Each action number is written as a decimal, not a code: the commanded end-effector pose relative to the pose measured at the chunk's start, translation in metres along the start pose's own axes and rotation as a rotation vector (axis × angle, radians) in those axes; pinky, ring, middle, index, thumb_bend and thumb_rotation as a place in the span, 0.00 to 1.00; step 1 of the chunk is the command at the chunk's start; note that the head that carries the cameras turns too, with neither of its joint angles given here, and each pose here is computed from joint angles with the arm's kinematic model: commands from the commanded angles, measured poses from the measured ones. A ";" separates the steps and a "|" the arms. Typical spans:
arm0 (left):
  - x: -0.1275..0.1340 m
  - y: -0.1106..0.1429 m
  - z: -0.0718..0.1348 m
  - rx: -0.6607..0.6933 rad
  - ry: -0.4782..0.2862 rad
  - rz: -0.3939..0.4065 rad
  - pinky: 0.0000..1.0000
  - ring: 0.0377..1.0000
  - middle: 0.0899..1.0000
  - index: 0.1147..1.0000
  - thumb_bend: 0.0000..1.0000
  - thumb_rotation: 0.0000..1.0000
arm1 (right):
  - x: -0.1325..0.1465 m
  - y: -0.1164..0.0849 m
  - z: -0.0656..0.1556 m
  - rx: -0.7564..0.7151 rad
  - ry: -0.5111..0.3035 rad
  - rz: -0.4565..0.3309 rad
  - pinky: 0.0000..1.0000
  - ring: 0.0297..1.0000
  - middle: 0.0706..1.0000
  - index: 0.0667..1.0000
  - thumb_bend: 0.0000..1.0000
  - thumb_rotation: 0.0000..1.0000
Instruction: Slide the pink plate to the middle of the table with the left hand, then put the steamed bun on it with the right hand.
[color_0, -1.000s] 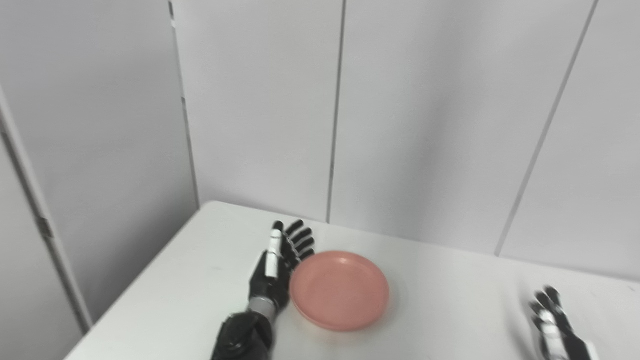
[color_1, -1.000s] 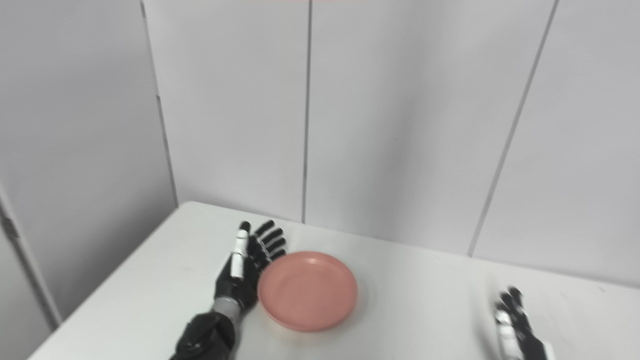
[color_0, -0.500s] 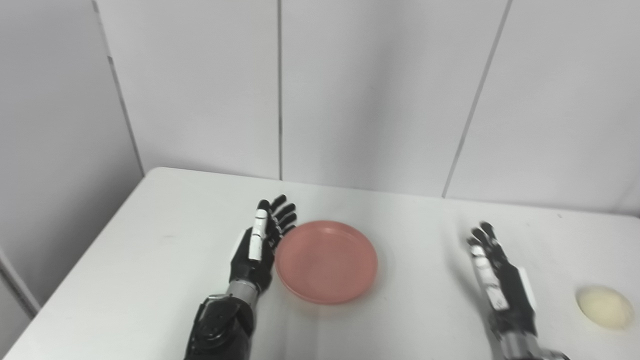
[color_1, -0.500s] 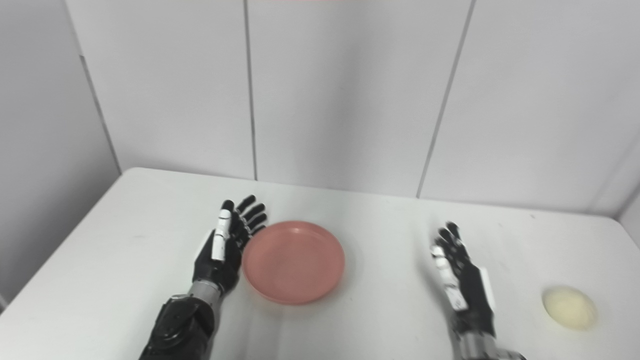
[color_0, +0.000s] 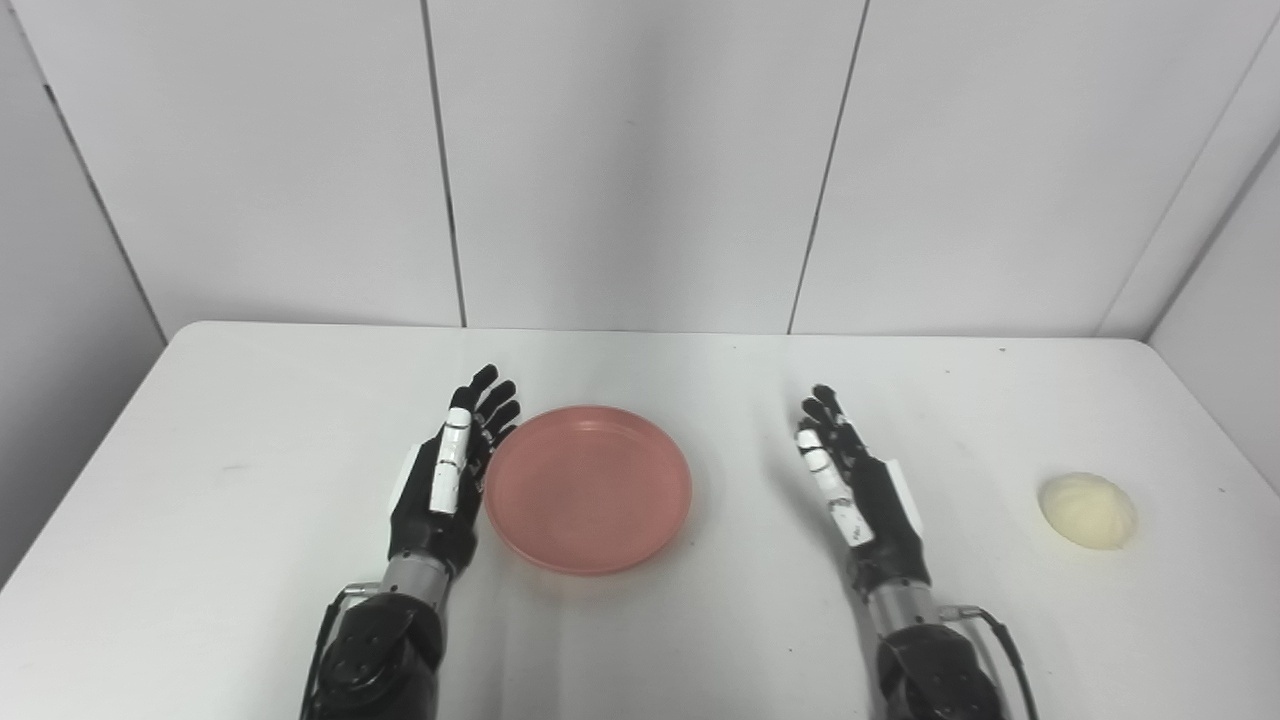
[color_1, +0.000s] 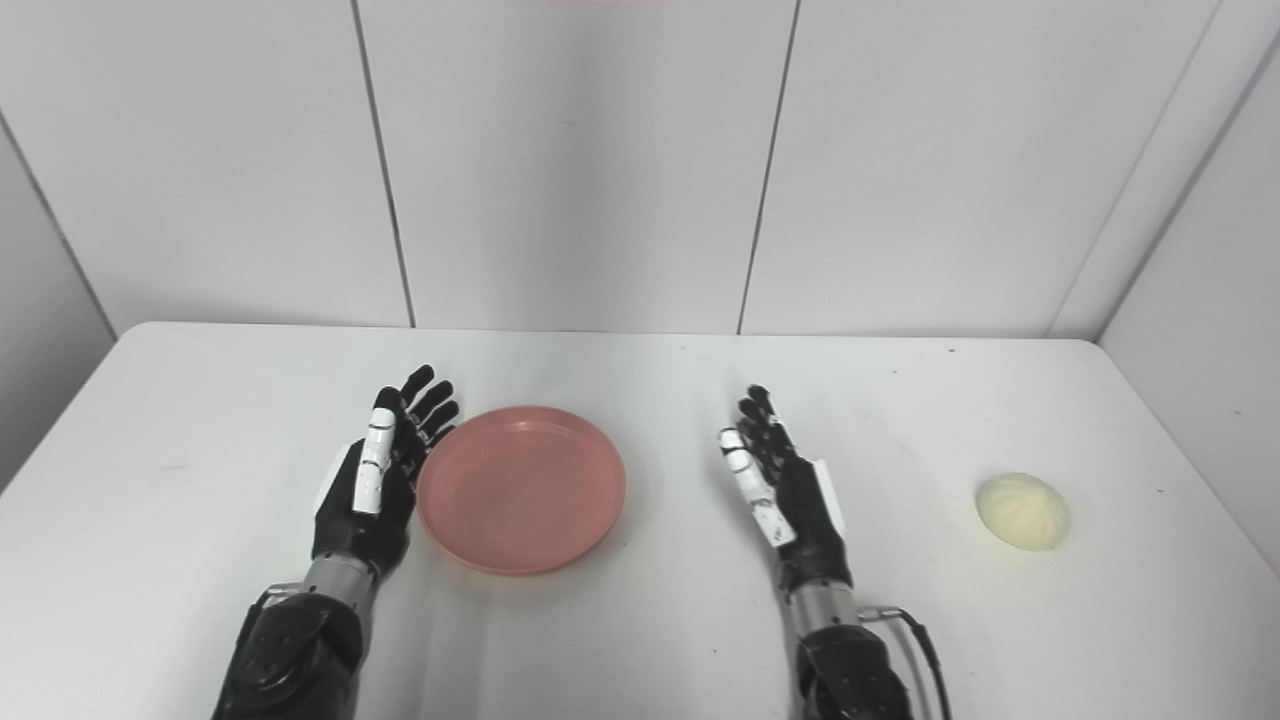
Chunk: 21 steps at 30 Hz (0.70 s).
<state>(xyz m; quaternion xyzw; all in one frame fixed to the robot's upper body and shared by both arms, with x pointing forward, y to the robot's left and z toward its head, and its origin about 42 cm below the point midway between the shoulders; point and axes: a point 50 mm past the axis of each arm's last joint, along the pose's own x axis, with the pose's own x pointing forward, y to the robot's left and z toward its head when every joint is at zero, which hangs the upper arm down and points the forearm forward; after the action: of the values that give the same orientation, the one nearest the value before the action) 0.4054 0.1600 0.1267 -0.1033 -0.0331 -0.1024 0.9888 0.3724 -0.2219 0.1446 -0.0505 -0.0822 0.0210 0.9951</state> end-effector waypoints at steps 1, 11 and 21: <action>-0.001 -0.002 -0.001 0.021 0.005 -0.031 0.94 0.93 0.92 0.90 0.55 0.98 | 0.007 0.004 0.015 -0.012 -0.053 0.004 0.95 0.93 0.93 0.93 0.65 0.80; 0.001 -0.003 -0.005 0.038 -0.004 -0.035 0.94 0.94 0.92 0.90 0.55 0.99 | 0.012 -0.007 0.026 -0.122 -0.079 0.028 0.90 0.90 0.90 0.91 0.63 0.74; 0.004 -0.012 -0.011 0.034 0.005 -0.049 0.95 0.94 0.93 0.91 0.53 1.00 | 0.023 -0.073 0.093 -0.302 -0.168 -0.038 0.83 0.87 0.87 0.88 0.66 0.58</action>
<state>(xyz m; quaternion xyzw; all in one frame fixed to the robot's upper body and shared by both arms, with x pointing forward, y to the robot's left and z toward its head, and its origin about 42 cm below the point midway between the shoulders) 0.4108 0.1531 0.1254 -0.0827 -0.0371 -0.1191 0.9887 0.3770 -0.2733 0.2131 -0.1672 -0.1279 0.0119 0.9775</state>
